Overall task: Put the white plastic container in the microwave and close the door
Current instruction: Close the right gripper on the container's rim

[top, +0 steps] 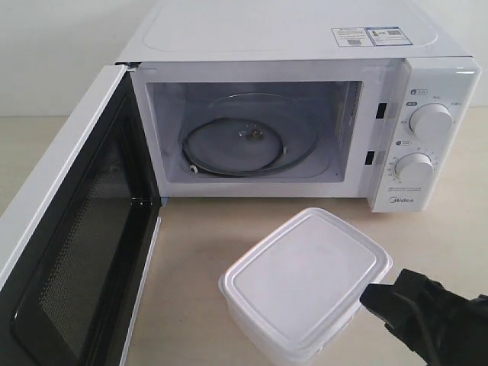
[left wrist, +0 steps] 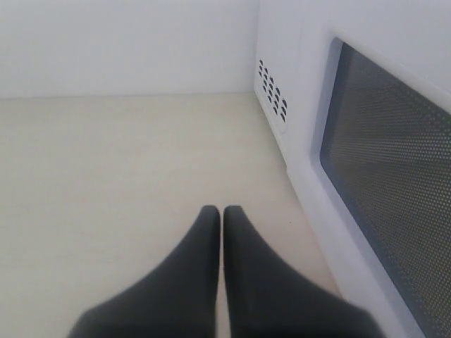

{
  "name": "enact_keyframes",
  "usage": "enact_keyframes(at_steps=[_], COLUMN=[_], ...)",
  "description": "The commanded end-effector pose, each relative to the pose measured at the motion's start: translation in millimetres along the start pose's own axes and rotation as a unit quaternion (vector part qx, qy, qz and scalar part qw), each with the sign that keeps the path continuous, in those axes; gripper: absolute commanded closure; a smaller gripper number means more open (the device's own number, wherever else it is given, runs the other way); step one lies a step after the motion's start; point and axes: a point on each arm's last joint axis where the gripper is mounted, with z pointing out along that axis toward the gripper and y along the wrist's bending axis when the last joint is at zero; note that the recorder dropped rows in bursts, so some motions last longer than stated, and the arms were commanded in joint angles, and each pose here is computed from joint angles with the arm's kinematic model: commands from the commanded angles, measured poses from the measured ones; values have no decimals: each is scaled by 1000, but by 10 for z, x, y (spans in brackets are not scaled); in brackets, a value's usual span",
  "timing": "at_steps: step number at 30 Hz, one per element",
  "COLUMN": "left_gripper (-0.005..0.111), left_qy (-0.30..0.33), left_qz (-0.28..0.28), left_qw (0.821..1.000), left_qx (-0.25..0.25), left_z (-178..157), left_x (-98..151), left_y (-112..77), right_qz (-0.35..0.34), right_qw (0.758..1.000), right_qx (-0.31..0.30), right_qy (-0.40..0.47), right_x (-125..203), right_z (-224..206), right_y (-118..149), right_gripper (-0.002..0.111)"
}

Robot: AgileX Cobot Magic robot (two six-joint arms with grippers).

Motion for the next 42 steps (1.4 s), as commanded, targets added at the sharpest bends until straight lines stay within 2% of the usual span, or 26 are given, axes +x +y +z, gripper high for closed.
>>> enact_keyframes(at_steps=[1, 6, 14, 25, 34, 42], left_gripper=[103, 103, 103, 103, 103, 103], left_qy=[0, -1, -1, 0, 0, 0], left_qz=[-6, -6, -6, -6, -6, -6], left_qw=[1000, 1000, 1000, 1000, 1000, 1000], left_qx=[0, 0, 0, 0, 0, 0], left_z=[1, 1, 1, 1, 1, 1], left_x=[10, 8, 8, 10, 10, 10], left_y=[-1, 0, 0, -1, -1, -1], right_qz=[-15, -26, -7, 10, 30, 33], right_qw=[1000, 999, 999, 1000, 997, 997], right_qx=[-12, 19, 41, 22, 66, 59], right_qy=[-3, 21, 7, -20, -19, -48], right_x=[1, 61, 69, 26, 44, 19], right_z=[-4, 147, 263, 330, 450, 539], right_y=[5, -10, -81, -25, -65, -82], right_gripper=[61, 61, 61, 61, 61, 61])
